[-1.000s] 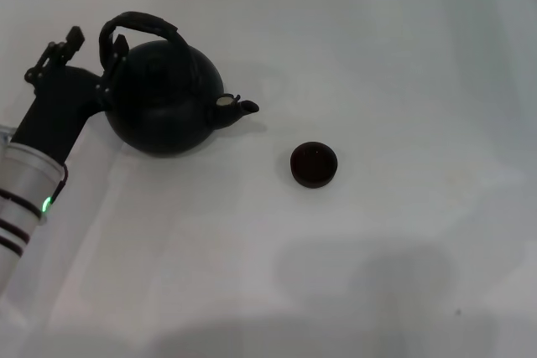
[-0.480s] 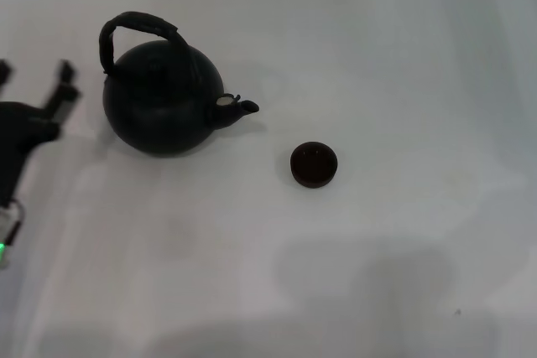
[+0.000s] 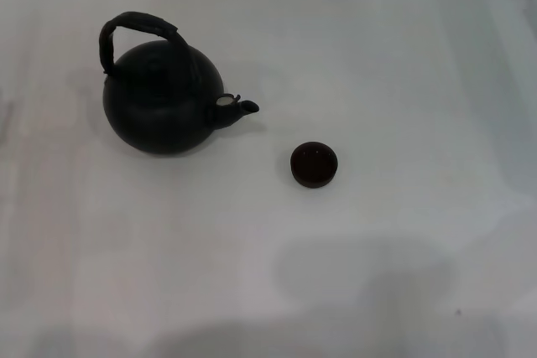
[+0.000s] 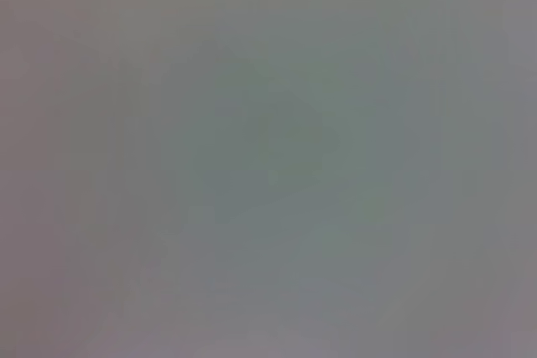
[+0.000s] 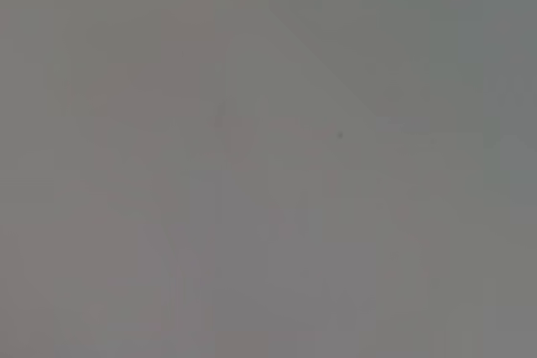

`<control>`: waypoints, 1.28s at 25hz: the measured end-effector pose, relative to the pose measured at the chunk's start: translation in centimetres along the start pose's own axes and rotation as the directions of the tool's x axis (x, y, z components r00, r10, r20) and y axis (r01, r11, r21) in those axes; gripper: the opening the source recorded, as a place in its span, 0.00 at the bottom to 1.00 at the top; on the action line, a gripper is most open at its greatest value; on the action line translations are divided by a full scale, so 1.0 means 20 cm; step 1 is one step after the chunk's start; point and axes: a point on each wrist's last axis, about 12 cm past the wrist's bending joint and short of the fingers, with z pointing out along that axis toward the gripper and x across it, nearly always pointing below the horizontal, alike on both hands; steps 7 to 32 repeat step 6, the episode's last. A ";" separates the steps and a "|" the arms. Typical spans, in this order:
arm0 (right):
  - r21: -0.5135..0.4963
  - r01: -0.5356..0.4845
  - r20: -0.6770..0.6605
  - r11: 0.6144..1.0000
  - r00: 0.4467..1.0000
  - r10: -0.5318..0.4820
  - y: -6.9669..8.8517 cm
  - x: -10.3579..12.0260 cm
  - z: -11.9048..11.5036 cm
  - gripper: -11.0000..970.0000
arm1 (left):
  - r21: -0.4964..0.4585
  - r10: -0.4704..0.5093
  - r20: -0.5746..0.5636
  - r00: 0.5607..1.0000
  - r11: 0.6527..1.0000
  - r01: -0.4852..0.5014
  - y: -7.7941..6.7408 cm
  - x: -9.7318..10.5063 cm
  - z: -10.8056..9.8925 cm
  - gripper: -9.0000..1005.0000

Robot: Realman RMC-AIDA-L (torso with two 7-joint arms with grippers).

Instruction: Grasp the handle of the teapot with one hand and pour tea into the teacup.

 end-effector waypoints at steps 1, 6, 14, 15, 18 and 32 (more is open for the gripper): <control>-0.001 -0.004 0.000 1.000 1.000 0.004 0.00 0.00 0.00 0.88 | 0.003 0.000 0.001 1.000 1.000 0.000 0.00 0.00 0.02 0.89; 0.003 -0.023 0.005 1.000 1.000 0.023 0.00 0.02 -0.02 0.88 | 0.024 0.006 0.012 1.000 1.000 -0.006 -0.03 -0.01 0.08 0.89; 0.003 -0.023 0.005 1.000 1.000 0.023 0.00 0.02 -0.02 0.88 | 0.024 0.006 0.012 1.000 1.000 -0.006 -0.03 -0.01 0.08 0.89; 0.003 -0.023 0.005 1.000 1.000 0.023 0.00 0.02 -0.02 0.88 | 0.024 0.006 0.012 1.000 1.000 -0.006 -0.03 -0.01 0.08 0.89; 0.003 -0.023 0.005 1.000 1.000 0.023 0.00 0.02 -0.02 0.88 | 0.024 0.006 0.012 1.000 1.000 -0.006 -0.03 -0.01 0.08 0.89; 0.003 -0.023 0.005 1.000 1.000 0.023 0.00 0.02 -0.02 0.88 | 0.024 0.006 0.012 1.000 1.000 -0.006 -0.03 -0.01 0.08 0.89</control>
